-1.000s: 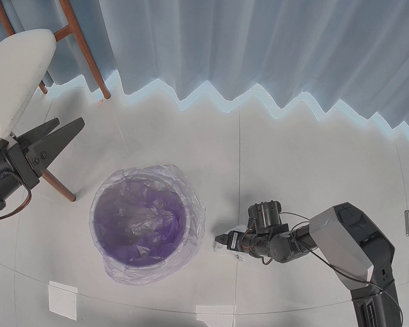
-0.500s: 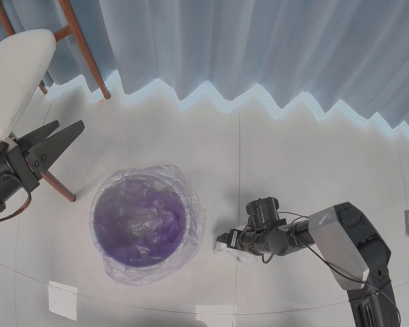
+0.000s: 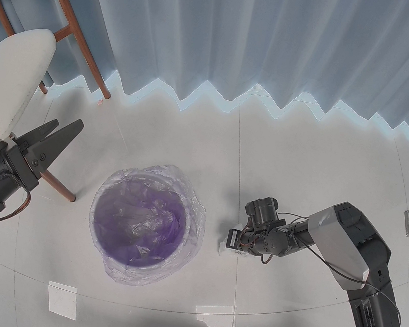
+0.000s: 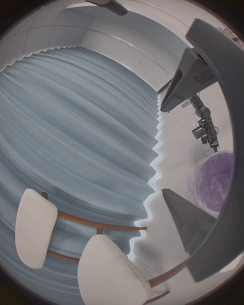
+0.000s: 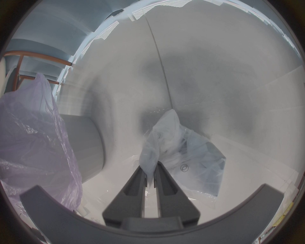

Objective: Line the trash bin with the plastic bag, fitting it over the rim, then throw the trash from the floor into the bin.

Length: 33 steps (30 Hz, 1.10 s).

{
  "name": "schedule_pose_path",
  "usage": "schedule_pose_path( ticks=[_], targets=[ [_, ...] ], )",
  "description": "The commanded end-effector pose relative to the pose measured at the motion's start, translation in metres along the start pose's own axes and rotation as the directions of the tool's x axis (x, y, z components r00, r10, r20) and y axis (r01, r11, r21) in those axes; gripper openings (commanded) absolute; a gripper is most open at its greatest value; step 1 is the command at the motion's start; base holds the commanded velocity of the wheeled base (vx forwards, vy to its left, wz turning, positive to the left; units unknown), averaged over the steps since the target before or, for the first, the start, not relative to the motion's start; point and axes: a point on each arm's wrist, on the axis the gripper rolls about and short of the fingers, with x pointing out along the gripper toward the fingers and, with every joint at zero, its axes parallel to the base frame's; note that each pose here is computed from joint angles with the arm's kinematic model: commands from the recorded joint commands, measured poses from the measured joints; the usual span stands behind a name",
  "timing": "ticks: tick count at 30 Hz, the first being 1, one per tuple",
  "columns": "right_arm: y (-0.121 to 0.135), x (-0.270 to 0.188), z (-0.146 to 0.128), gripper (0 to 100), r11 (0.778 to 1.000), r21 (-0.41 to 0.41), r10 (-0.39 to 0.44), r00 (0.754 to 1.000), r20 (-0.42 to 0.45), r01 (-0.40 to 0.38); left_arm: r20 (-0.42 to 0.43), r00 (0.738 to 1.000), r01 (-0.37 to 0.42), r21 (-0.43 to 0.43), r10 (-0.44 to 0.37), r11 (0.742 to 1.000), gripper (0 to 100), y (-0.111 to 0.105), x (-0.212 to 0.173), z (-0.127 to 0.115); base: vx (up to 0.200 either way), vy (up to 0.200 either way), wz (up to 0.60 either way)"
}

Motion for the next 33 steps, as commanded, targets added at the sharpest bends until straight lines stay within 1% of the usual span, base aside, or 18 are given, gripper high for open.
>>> schedule_pose_path(
  ticks=[1, 3, 4, 8, 9, 12, 14, 16, 19, 20, 21, 22, 25, 26, 27, 31, 32, 33],
  targets=[
    [0.004, -0.019, 0.006, 0, 1.000, 0.022, -0.013, 1.000, 0.018, 0.013, 0.007, 1.000, 0.001, 0.002, -0.001, 1.000, 100, -0.001, -0.001, 0.001, 0.000, 0.000, 0.00],
    [0.005, -0.025, 0.008, 0, 0.999, 0.031, -0.010, 1.000, 0.020, 0.010, 0.009, 1.000, 0.003, 0.003, -0.003, 1.000, 100, -0.001, -0.001, 0.002, 0.000, 0.000, 0.00],
    [0.010, -0.052, 0.014, 0, 0.997, 0.075, 0.003, 0.999, 0.035, -0.005, 0.010, 1.000, 0.002, 0.003, -0.002, 1.000, 100, -0.001, -0.002, 0.002, 0.000, 0.000, 0.00],
    [0.017, -0.105, 0.018, 0, 0.988, 0.129, 0.067, 0.992, 0.102, -0.080, 0.010, 1.000, 0.003, 0.006, -0.003, 1.000, 100, -0.002, -0.002, 0.002, 0.000, 0.000, 0.00],
    [0.019, -0.112, 0.017, 0, 0.988, 0.126, 0.078, 0.990, 0.117, -0.093, 0.009, 1.000, 0.006, 0.005, -0.006, 1.000, 100, -0.002, -0.002, 0.002, 0.000, 0.000, 0.00],
    [0.030, -0.168, 0.003, 0, 0.978, 0.072, 0.175, 0.957, 0.232, -0.196, 0.005, 1.000, 0.011, 0.002, -0.011, 1.000, 100, -0.003, -0.002, 0.001, 0.000, 0.000, 0.00],
    [0.038, -0.200, -0.011, 0, 0.966, 0.000, 0.245, 0.919, 0.309, -0.258, 0.006, 1.000, 0.011, 0.003, -0.011, 1.000, 100, -0.003, -0.002, 0.001, 0.000, 0.000, 0.00],
    [0.040, -0.228, -0.024, 0, 0.949, -0.112, 0.315, 0.866, 0.388, -0.294, 0.004, 1.000, 0.012, 0.001, -0.012, 1.000, 100, -0.003, -0.002, 0.001, 0.000, 0.000, 0.00],
    [0.045, -0.254, -0.047, 0, 0.905, -0.274, 0.420, 0.786, 0.454, -0.325, 0.004, 1.000, 0.012, 0.001, -0.012, 1.000, 100, -0.003, -0.002, 0.001, 0.000, 0.000, 0.00],
    [0.046, -0.256, -0.050, 0, 0.900, -0.287, 0.430, 0.778, 0.457, -0.329, 0.004, 1.000, 0.012, 0.001, -0.012, 1.000, 100, -0.003, -0.002, 0.001, 0.000, 0.000, 0.00],
    [0.052, -0.265, -0.060, 0, 0.874, -0.339, 0.477, 0.742, 0.471, -0.347, 0.005, 1.000, 0.013, 0.003, -0.013, 1.000, 100, -0.003, -0.002, 0.001, 0.000, 0.000, 0.00],
    [0.057, -0.270, -0.067, 0, 0.856, -0.370, 0.509, 0.717, 0.476, -0.362, 0.005, 1.000, 0.013, 0.004, -0.013, 1.000, 100, -0.003, -0.002, 0.001, 0.000, 0.000, 0.00],
    [0.072, -0.278, -0.075, 0, 0.817, -0.419, 0.570, 0.663, 0.485, -0.396, 0.006, 1.000, 0.011, 0.007, -0.011, 1.000, 100, -0.003, -0.002, 0.001, 0.000, 0.000, 0.00],
    [0.072, -0.278, -0.075, 0, 0.817, -0.419, 0.570, 0.663, 0.485, -0.396, 0.006, 1.000, 0.011, 0.007, -0.011, 1.000, 100, -0.003, -0.002, 0.001, 0.000, 0.000, 0.00],
    [0.082, -0.281, -0.079, 0, 0.787, -0.448, 0.613, 0.624, 0.485, -0.425, 0.008, 1.000, 0.010, 0.008, -0.010, 1.000, 100, -0.003, -0.001, 0.002, 0.000, 0.000, 0.00],
    [0.099, -0.279, -0.085, 0, 0.743, -0.482, 0.665, 0.584, 0.464, -0.463, 0.010, 1.000, 0.011, 0.009, -0.011, 1.000, 100, -0.003, -0.002, 0.002, 0.000, 0.000, 0.00],
    [0.108, -0.276, -0.086, 0, 0.725, -0.497, 0.686, 0.563, 0.461, -0.477, 0.009, 1.000, 0.011, 0.009, -0.011, 1.000, 100, -0.003, -0.002, 0.002, 0.000, 0.000, 0.00],
    [0.113, -0.274, -0.087, 0, 0.714, -0.504, 0.698, 0.551, 0.457, -0.486, 0.009, 1.000, 0.011, 0.010, -0.011, 1.000, 100, -0.003, -0.002, 0.002, 0.000, 0.000, 0.00]
  ],
)
